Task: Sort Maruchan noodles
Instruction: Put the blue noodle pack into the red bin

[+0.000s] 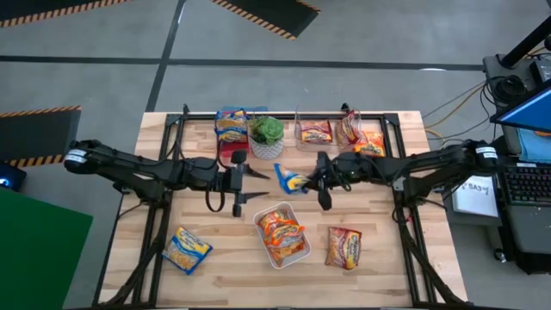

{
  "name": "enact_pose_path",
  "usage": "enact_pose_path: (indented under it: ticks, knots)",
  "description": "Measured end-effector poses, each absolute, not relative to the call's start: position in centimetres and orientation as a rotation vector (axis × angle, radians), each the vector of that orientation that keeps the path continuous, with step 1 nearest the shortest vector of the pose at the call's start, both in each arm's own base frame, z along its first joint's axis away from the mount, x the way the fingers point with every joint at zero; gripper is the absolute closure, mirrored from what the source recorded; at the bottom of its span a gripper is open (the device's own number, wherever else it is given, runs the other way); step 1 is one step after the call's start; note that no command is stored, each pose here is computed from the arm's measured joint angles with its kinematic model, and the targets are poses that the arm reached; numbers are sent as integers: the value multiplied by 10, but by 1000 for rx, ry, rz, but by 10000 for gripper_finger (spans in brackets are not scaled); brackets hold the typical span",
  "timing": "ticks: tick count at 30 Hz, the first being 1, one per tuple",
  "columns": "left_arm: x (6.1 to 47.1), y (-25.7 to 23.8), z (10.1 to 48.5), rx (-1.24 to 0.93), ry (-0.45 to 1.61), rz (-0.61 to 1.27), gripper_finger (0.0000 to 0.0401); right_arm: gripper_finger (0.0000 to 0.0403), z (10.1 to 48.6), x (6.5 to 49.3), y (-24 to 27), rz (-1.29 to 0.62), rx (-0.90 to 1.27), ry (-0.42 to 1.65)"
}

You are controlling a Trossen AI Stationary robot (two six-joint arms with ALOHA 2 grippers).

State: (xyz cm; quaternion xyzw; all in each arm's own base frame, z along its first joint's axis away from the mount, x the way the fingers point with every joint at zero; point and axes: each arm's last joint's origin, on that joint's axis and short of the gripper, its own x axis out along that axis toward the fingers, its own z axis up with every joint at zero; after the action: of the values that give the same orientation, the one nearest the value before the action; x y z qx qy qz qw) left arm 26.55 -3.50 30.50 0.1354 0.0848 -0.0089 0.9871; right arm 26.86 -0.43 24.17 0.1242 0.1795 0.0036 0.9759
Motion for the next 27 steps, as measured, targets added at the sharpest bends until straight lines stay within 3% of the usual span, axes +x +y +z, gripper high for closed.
enact_pose_path:
  ticks: [8,12,22,27]
  knots:
    - [280,-37,295,327,163,-23,131,394,232,282,-13,-2,222,326]
    - [298,-40,277,378,177,-30,107,394,227,286,-15,12,235,332]
    - [324,-28,244,410,239,74,126,394,226,287,-15,15,248,337]
    - [328,-27,239,414,244,83,166,394,226,286,-15,13,254,340]
